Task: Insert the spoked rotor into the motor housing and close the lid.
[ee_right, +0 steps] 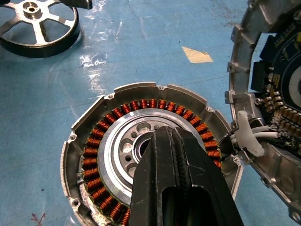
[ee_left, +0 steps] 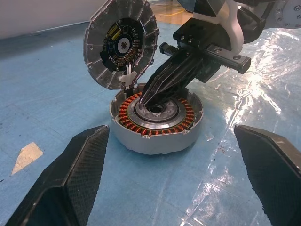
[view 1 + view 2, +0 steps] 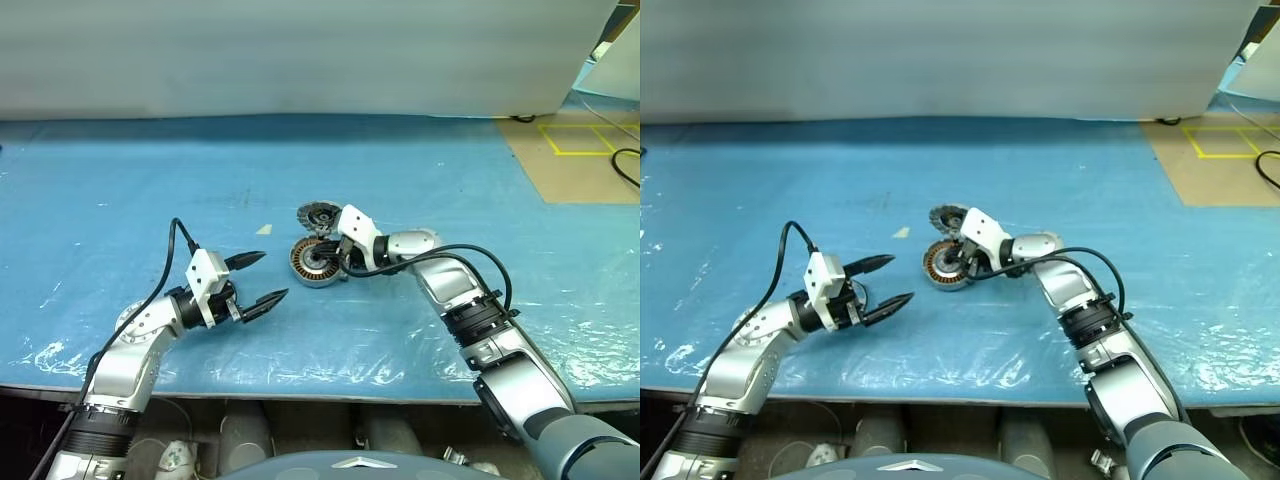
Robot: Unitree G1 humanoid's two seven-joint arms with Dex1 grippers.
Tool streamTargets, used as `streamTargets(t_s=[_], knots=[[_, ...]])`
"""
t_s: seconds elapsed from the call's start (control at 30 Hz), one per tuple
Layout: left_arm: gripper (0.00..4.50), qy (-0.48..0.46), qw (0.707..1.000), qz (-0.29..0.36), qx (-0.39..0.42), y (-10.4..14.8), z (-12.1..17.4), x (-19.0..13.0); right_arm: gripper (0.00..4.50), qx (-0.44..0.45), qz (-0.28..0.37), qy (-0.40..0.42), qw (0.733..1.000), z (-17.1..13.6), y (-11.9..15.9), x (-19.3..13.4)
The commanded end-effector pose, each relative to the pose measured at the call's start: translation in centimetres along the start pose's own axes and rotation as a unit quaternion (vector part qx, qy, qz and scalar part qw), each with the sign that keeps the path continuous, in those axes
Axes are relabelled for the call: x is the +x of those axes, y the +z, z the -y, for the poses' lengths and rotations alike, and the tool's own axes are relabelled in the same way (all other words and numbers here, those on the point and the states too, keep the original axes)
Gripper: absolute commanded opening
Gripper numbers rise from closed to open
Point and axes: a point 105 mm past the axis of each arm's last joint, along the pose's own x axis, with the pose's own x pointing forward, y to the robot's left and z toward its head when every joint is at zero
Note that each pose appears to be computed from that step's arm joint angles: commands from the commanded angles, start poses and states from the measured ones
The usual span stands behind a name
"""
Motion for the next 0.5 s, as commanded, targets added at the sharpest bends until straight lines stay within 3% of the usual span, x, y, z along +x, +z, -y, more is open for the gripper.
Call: streamTargets(t_s=[0.03,0.13,0.3,0.5], knots=[[4.50,-0.009,1.000,0.009,0.017,1.0,0.0,0.1,0.06,0.011,-0.041,0.022,0.999,-1.1,-2.0,0.1],[4.50,-0.009,1.000,0.009,0.018,1.1,-0.1,0.1,0.06,0.014,-0.031,0.032,0.999,-1.5,-1.6,0.1],[4.50,-0.008,1.000,0.012,0.019,1.3,-0.2,0.0,0.06,0.022,0.040,0.014,0.999,-0.6,1.0,-0.1],[4.50,0.014,0.998,0.053,0.018,3.5,-1.4,-0.5,0.06,0.038,0.137,0.005,0.990,0.5,4.5,-1.4]])
